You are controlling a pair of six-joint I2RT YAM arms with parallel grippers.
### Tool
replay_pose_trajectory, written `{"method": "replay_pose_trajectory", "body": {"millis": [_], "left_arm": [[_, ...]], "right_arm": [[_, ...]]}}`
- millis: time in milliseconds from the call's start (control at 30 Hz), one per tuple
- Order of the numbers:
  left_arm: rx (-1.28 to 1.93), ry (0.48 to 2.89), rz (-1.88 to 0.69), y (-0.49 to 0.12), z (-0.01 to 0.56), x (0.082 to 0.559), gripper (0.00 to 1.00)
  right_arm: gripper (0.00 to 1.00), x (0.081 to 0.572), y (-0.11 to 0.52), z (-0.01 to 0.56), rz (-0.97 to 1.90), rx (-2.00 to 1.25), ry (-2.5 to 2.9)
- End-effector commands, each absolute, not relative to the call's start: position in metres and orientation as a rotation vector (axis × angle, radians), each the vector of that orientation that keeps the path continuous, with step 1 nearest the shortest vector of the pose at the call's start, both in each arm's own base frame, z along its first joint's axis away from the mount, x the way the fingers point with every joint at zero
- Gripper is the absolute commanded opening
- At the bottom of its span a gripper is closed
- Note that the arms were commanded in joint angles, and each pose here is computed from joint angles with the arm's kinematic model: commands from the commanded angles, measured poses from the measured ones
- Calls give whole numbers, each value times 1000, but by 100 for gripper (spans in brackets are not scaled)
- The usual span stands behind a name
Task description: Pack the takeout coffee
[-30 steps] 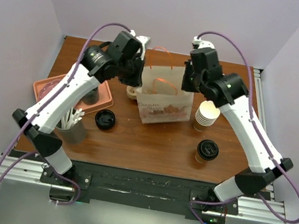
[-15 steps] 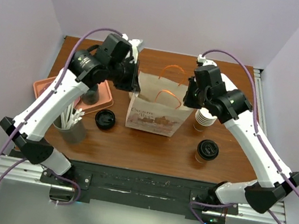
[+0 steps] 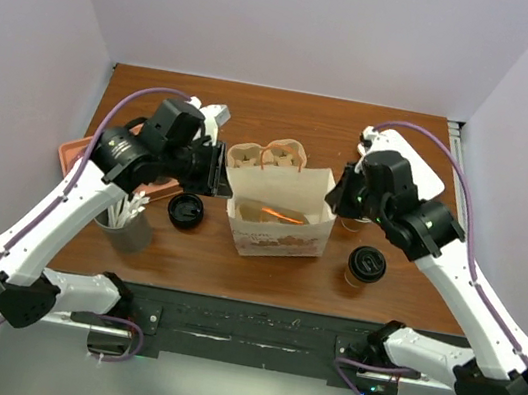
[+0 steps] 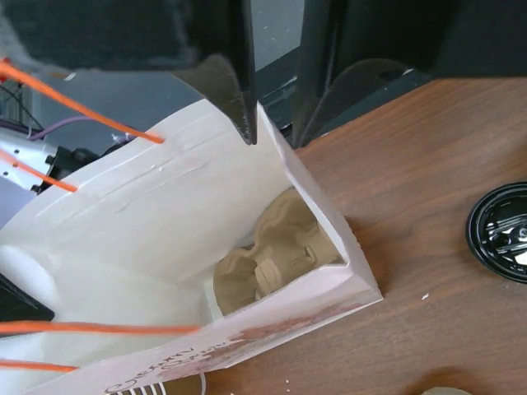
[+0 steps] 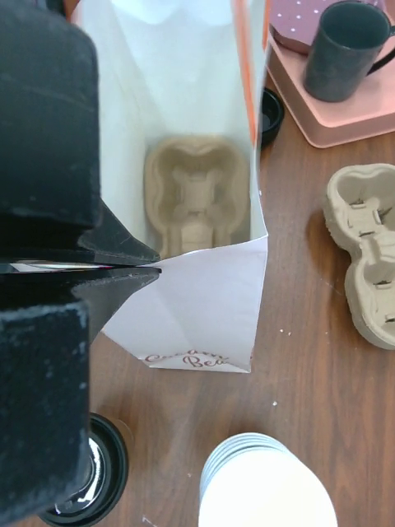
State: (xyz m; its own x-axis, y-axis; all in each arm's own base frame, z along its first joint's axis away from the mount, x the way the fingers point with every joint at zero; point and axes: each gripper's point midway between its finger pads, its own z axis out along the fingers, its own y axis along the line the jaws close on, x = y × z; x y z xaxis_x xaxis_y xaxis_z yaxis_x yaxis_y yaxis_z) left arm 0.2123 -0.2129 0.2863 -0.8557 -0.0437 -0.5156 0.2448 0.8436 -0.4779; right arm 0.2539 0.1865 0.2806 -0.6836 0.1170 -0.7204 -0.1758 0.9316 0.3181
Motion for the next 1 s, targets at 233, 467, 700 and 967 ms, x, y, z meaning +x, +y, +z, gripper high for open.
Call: {"method": "replay_pose_trajectory", "body": {"millis": [233,467,700,967], "left_arm": [[218,2397,-901,-226,297,203,53],[360,1952,-1017,-216,409,184,63],[386,2003,-862,-200,392,191,69],[407,2063,-878,-209,357,195,69]], "right_arm": [[2,203,184,295,793,-183,1918],[0,186,172,296,774,-293,1812],[0,181,166,280,746,-307,1851],[0,181,163,271,768,-189,1920]]}}
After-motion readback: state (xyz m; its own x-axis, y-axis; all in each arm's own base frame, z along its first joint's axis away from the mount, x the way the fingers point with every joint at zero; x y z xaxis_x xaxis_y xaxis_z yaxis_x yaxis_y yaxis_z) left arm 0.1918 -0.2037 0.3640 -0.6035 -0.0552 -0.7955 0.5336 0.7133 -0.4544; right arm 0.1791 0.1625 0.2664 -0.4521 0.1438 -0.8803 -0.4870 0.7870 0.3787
